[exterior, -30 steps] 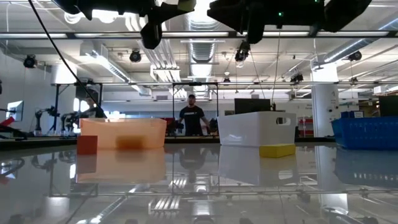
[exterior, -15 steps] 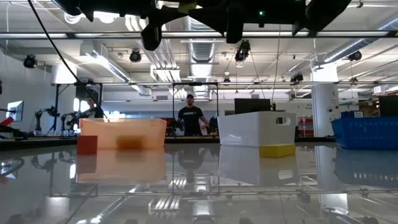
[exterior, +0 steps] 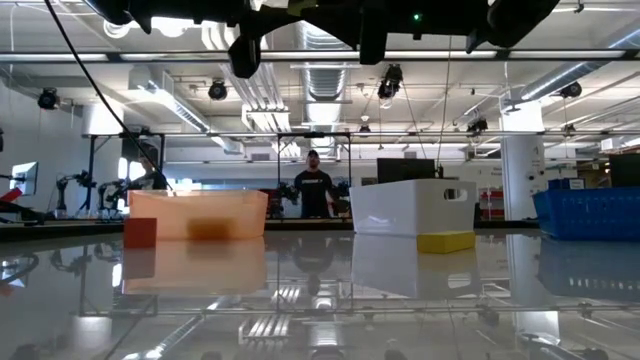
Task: Sort & place blocks by color
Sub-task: Put the green block into the blue bin
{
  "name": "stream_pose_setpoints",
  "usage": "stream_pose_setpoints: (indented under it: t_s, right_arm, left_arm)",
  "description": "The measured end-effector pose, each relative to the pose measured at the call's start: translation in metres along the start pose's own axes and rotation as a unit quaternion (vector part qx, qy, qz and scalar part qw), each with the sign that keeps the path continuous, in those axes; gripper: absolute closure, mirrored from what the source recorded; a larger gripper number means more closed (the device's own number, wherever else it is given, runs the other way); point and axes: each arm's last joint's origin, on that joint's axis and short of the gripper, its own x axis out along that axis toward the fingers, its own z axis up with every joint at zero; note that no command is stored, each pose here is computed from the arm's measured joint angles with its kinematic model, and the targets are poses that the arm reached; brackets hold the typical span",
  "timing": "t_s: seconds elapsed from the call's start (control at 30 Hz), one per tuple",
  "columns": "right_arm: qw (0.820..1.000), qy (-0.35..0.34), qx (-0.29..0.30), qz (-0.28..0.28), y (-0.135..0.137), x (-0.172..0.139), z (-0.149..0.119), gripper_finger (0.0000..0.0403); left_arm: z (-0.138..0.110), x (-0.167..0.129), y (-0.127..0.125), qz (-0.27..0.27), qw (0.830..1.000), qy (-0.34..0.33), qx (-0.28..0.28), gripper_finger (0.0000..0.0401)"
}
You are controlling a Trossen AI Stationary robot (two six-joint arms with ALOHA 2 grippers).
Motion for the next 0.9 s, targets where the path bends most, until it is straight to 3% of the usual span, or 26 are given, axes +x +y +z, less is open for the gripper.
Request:
stream_pose_setpoints:
  t_s: [0.4,0.9]
  right_arm:
    - [1.0,-0.01,-0.012,-0.008,-0.0021,0.0002,0.0017,0.0178]
    - [1.0,-0.01,-0.011,-0.012,-0.0041,0.0032,0.0011,0.018]
  left_arm:
    - [0.0011,0.0,-0.0008,-0.004,1.0,-0.006,0.003,0.0341]
    - [0.0016,0.0,-0.0011,-0.005,1.0,-0.008,0.003,0.0341]
